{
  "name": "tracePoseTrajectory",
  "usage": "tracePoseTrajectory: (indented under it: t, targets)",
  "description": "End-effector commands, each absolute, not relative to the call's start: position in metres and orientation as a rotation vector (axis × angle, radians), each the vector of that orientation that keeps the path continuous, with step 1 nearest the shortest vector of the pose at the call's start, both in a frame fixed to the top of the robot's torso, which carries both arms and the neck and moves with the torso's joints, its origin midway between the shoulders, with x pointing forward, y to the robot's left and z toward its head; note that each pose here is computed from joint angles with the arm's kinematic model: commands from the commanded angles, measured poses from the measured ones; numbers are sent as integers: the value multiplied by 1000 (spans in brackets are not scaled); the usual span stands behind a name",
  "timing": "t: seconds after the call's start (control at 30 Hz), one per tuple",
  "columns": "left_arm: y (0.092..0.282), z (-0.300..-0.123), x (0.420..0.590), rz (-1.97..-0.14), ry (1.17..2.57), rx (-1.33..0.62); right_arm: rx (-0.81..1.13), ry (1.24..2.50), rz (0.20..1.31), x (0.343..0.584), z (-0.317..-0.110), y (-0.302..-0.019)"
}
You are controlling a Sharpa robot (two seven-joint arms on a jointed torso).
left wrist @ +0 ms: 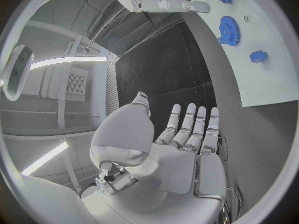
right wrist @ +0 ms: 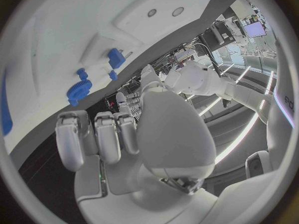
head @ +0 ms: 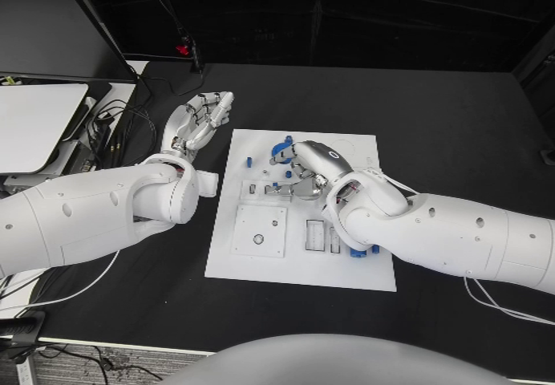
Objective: Assemble the parts on the task board
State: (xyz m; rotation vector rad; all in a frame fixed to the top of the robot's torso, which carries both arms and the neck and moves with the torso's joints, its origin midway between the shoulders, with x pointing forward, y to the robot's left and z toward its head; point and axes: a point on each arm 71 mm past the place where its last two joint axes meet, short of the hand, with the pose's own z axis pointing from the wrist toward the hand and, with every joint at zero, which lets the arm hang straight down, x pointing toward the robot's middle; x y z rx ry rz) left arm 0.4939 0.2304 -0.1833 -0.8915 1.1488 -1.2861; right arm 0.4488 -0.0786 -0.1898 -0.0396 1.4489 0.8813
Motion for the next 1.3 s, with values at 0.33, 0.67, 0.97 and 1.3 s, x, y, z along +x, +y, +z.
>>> tracePoseTrajectory:
  t: [0.33, 0.67, 0.97, 1.3]
  targets:
    - [231, -154, 489, -1364, 1214, -542, 224, 1237, 1107, 443, -136, -150]
    - [228, -131, 490, -1078, 1498, -216, 533, 1334, 1138, 446, -132, -216]
    - [225, -112, 491, -881, 1678, -82, 725, 1394, 1202, 447, -139, -250]
    - [204, -122, 491, -632, 2042, -12, 788, 1396, 1347, 448, -140, -247]
